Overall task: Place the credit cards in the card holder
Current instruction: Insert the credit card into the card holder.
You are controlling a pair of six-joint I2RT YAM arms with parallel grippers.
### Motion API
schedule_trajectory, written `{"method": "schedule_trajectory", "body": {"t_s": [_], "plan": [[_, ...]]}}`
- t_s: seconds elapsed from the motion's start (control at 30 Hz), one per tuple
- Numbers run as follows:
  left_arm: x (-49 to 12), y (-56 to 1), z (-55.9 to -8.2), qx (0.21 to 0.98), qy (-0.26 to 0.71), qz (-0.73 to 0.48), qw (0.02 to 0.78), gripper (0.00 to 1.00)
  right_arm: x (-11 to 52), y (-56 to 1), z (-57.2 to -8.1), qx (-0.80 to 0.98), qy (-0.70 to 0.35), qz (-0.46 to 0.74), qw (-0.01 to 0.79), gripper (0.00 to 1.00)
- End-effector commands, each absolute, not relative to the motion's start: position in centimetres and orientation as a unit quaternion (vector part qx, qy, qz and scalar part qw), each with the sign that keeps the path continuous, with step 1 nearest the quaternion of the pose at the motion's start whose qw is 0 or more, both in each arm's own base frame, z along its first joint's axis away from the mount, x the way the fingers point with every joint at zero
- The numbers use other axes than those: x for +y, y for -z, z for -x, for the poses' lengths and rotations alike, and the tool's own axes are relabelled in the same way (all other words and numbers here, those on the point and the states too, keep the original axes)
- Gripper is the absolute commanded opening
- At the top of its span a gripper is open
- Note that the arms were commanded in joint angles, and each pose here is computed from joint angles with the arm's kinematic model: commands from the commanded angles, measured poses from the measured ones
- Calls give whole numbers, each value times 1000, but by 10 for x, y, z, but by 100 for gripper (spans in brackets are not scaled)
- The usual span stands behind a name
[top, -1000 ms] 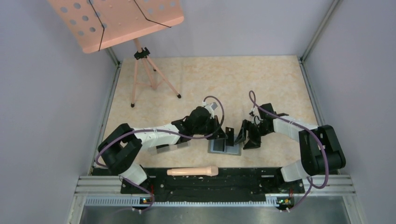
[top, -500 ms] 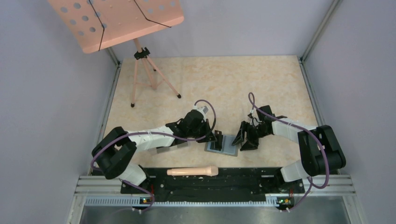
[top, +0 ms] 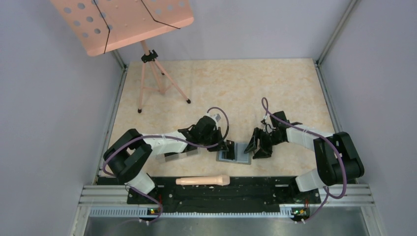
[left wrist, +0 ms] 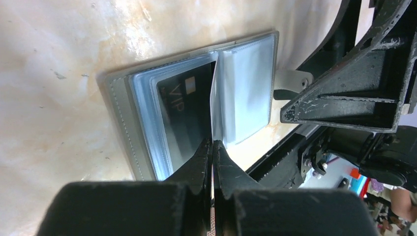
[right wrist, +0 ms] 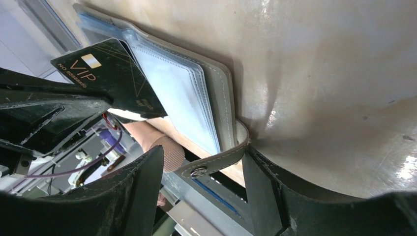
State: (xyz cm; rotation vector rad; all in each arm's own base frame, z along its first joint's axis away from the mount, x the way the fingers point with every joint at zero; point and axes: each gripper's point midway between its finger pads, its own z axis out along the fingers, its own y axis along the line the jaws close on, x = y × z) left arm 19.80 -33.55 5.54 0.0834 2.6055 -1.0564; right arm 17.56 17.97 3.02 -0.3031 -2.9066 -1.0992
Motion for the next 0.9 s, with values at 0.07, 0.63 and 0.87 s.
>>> {"method": "schedule_trajectory", "body": {"t_s": [0.07, 0.63, 0.87], "plan": [[-354, -78, -205, 894, 411, -47, 174, 0, 181, -29, -177, -933, 351, 81, -8, 60], [-355, -88, -207, 889, 423, -23, 175, 0, 182, -28, -179, -933, 352, 79, -6, 60], [-346, -72, -207, 903, 396, -2, 168, 0, 182, -27, -178, -933, 352, 76, -6, 60]]}}
